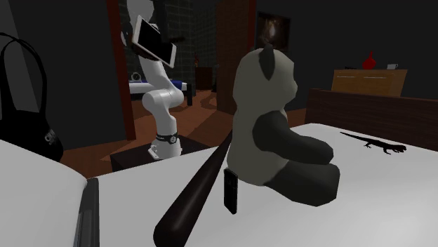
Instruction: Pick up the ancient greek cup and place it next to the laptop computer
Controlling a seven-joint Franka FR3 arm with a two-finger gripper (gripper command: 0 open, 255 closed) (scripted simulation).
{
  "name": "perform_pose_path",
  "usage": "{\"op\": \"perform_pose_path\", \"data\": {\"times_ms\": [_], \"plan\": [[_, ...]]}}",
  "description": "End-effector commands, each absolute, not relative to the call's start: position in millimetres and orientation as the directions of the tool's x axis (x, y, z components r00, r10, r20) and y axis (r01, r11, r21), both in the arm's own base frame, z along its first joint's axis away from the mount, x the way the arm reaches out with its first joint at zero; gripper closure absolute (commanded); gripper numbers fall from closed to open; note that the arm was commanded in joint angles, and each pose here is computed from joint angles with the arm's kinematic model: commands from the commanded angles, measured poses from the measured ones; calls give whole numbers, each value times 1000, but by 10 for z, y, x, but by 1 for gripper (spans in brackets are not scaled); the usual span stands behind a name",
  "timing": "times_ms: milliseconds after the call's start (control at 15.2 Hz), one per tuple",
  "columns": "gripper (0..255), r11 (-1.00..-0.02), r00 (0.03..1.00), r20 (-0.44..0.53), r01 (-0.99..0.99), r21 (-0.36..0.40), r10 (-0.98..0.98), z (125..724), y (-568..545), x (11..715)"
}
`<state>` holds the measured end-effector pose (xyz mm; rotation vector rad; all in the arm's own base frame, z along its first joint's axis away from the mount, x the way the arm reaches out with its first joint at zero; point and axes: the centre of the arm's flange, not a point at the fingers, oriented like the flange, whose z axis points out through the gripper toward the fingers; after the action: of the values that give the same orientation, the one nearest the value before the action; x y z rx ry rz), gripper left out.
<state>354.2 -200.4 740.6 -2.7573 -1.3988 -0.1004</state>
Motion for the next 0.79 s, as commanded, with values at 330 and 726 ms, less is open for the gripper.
{"op": "perform_pose_path", "data": {"times_ms": [330,726], "plan": [[255,-589,588,79,808,-13,805,7425,-2923,3315],[255,-589,588,79,808,-13,805,7215,-3188,3251]]}}
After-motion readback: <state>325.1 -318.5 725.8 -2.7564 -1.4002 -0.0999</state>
